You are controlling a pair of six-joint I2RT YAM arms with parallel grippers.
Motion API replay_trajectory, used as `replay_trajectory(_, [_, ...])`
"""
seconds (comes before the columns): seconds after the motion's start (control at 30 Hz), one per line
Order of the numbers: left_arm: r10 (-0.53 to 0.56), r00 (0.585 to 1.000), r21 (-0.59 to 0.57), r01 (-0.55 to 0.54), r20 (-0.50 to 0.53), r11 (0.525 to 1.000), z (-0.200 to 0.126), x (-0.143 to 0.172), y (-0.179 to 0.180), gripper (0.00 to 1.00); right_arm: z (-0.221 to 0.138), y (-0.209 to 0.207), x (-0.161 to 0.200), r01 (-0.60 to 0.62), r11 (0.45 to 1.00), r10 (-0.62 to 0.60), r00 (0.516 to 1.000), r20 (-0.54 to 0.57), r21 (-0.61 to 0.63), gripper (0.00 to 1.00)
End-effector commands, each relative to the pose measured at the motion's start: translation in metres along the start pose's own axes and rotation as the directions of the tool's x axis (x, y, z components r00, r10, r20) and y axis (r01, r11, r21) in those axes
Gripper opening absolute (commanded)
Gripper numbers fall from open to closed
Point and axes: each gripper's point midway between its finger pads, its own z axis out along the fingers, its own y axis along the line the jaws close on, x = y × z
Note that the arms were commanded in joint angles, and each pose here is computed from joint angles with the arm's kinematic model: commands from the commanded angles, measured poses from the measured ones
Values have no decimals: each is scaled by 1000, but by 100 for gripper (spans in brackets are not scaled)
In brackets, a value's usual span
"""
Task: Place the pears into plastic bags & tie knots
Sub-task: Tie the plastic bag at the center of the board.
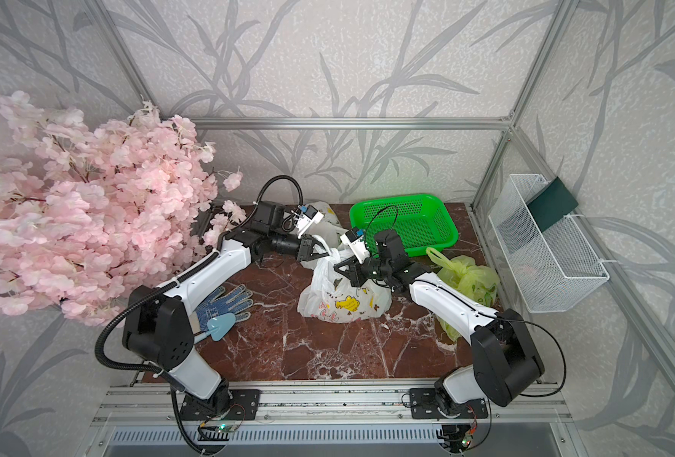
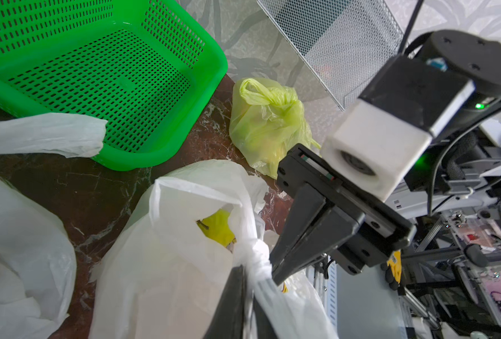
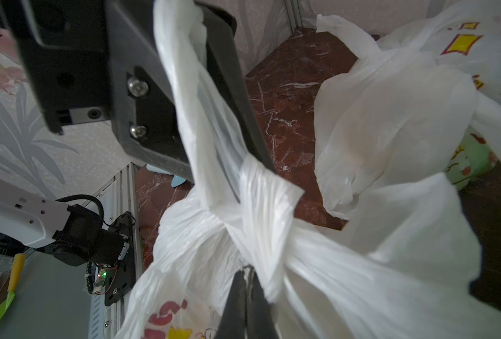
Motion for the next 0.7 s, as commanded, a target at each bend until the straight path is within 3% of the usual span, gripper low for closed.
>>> replay_trajectory(0.0, [75,995,21,-74,-62,997,-11,11,-15,20,1,10,-5,44,997,-43,999,10,-61,0])
replay_trajectory(0.13, [58,992,78,-50,-109,996,-9,23,-21,36,0,14,-6,49,996,-48,999,13,-71,0])
replay_trajectory(0.3, [70,995,99,-63,-71,993,-2,13,-25,42,4,19,0,56,996,-57,998,-9,-75,0])
replay_trajectory(0.43, [59,998,75,-58,-14,995,7,-3,-19,42,9,25,5,66,994,-69,997,-27,-82,0])
replay_trajectory(0.67, [42,999,42,-41,-26,998,18,-2,-10,32,11,23,7,72,995,-74,997,-28,-70,0])
